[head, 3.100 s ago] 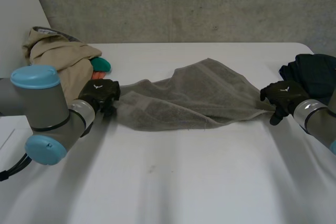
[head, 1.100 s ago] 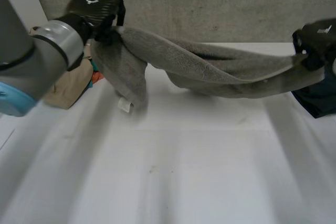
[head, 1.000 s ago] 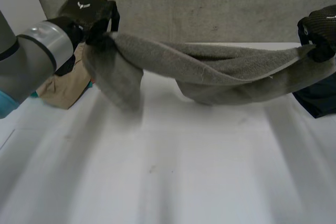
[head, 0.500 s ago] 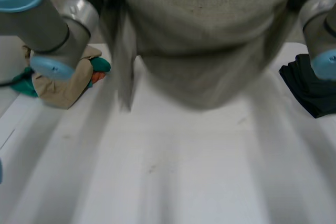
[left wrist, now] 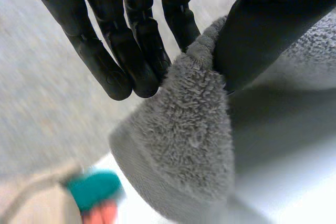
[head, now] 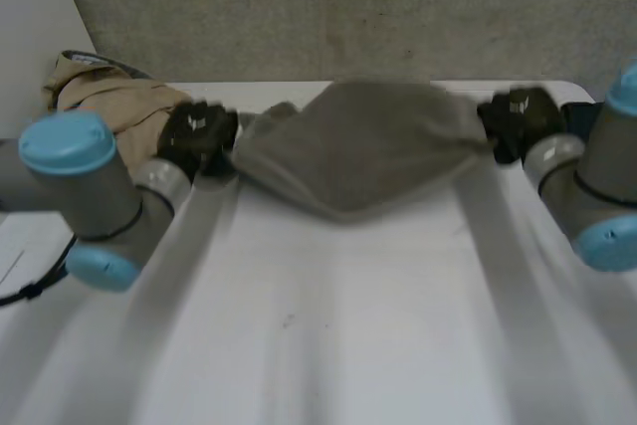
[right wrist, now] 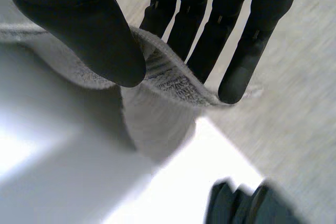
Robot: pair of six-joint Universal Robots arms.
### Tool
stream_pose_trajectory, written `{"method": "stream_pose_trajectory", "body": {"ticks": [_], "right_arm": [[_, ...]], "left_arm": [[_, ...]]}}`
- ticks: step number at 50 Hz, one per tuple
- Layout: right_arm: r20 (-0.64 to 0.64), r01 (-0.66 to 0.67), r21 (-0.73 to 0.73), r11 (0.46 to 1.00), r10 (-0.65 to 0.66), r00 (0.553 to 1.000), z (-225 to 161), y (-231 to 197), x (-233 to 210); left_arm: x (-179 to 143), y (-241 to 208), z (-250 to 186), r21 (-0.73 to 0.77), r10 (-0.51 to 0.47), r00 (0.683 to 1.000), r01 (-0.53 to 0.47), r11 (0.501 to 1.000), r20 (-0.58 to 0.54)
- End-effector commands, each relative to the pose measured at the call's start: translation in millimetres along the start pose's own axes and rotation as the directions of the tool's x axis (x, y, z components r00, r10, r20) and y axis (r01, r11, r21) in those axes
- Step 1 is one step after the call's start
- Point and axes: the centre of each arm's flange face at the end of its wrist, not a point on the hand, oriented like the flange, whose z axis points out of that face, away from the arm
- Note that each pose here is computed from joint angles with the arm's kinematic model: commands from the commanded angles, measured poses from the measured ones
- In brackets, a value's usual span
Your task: Fold the laundry.
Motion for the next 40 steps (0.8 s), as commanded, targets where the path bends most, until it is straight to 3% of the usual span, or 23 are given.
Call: {"method": "stream_pose_trajectory", "body": {"ticks": [1, 5, 9, 15, 21, 29, 33, 36, 40], "right_arm": [[0.091, 0.116, -0.17, 0.979, -0.102, 0.991, -23, 31, -1], [0.168, 0.211, -0.248, 0.946, -0.173, 0.971, -50, 19, 12], [0.278, 0.342, -0.33, 0.88, -0.256, 0.926, -90, -5, 41], [0.372, 0.438, -0.361, 0.823, -0.304, 0.877, -125, -35, 64], [0.329, 0.374, -0.338, 0.864, -0.264, 0.907, -119, -44, 66], [0.319, 0.401, -0.313, 0.861, -0.302, 0.898, -62, -12, 38], [0.197, 0.409, -0.269, 0.872, -0.366, 0.909, -26, -13, 37], [0.002, 0.368, -0.144, 0.919, -0.372, 0.928, 3, -39, 51], [-0.285, 0.269, 0.152, 0.951, -0.218, 0.933, 21, -100, 84]], "left_arm": [[13, 11, -44, -0.127, 0.048, 0.995, -0.06, 0.99, -0.092], [17, 3, -80, -0.267, 0.071, 0.983, -0.116, 0.957, -0.172], [16, -21, -117, -0.367, 0.091, 0.967, -0.177, 0.913, -0.238], [5, -60, -150, -0.393, 0.146, 0.948, -0.253, 0.884, -0.282], [-15, -81, -123, -0.271, 0.205, 0.964, -0.246, 0.931, -0.17], [-16, -40, -48, -0.199, 0.238, 0.962, -0.262, 0.944, -0.137], [-15, -33, -9, -0.141, 0.279, 0.952, -0.295, 0.945, -0.125], [-26, -59, 19, -0.018, 0.318, 0.947, -0.319, 0.948, -0.055], [-54, -128, 47, 0.257, 0.339, 0.926, -0.372, 0.892, 0.166]]}}
